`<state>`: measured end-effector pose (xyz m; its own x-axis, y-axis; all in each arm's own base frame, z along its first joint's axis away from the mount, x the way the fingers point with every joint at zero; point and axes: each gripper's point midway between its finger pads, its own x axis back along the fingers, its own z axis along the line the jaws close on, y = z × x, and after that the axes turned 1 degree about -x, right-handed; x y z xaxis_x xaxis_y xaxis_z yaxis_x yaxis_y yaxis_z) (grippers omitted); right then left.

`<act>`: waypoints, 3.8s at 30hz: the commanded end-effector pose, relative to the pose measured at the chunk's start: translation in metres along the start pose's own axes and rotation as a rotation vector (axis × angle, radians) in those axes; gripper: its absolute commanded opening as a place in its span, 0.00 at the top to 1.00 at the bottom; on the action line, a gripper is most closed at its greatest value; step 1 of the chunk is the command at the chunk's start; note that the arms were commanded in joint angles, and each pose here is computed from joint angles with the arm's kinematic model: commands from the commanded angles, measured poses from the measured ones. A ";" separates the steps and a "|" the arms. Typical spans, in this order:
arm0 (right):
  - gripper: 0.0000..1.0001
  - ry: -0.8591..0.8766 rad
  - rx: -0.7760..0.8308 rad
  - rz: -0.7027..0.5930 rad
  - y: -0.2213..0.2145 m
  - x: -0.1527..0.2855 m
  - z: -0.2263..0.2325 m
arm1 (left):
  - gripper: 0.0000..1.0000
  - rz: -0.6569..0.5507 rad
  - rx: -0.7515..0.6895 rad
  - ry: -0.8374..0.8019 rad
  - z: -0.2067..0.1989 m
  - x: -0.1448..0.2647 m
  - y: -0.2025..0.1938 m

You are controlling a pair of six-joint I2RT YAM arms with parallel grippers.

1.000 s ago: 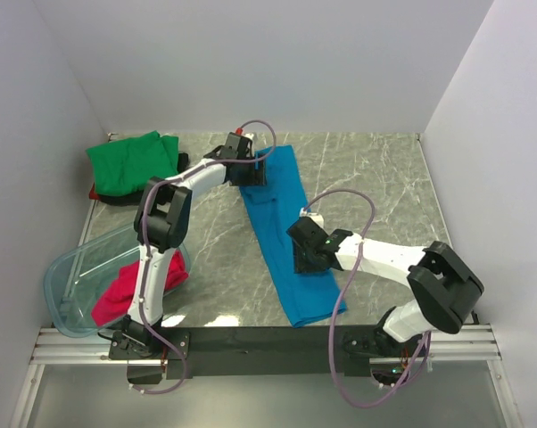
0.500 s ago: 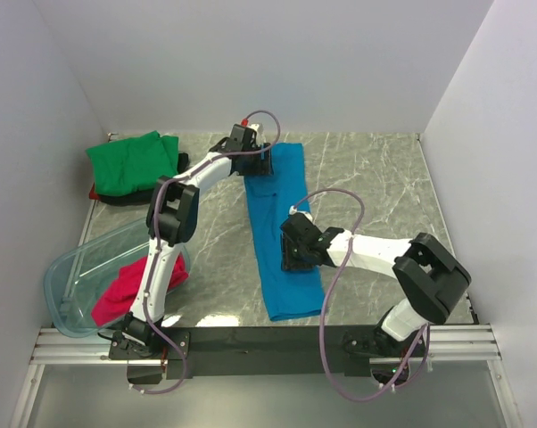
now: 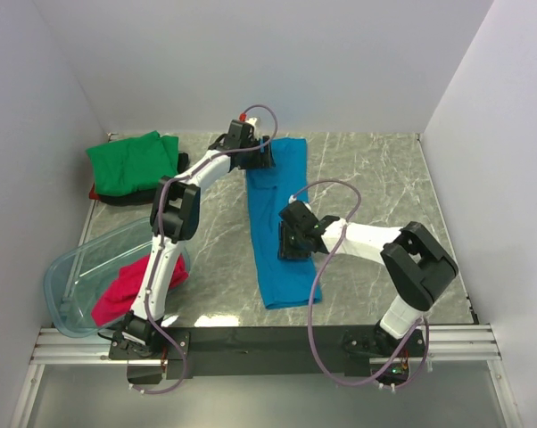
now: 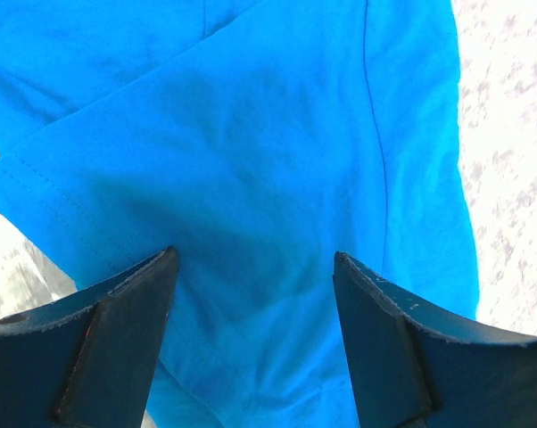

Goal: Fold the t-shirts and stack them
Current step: Fold the tshirt

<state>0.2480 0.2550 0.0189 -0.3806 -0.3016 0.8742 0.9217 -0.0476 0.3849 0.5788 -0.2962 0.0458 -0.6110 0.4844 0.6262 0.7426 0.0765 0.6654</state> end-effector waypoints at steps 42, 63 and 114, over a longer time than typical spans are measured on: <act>0.51 -0.003 -0.023 -0.116 -0.037 0.086 -0.045 | 0.22 -0.103 0.125 -0.014 -0.060 0.249 -0.149; 0.45 0.070 -0.061 -0.036 -0.085 0.090 -0.043 | 0.22 0.130 0.265 -0.077 -0.082 0.300 -0.301; 0.95 -0.281 0.074 -0.022 -0.095 0.083 -0.058 | 1.00 0.275 0.134 0.072 -0.076 0.272 -0.361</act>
<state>0.1278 0.1862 0.0247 -0.3693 -0.0555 0.9276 0.9266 0.0539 0.3722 0.1247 -0.2731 0.0202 -0.3908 0.5080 0.7676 0.9098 0.0867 0.4058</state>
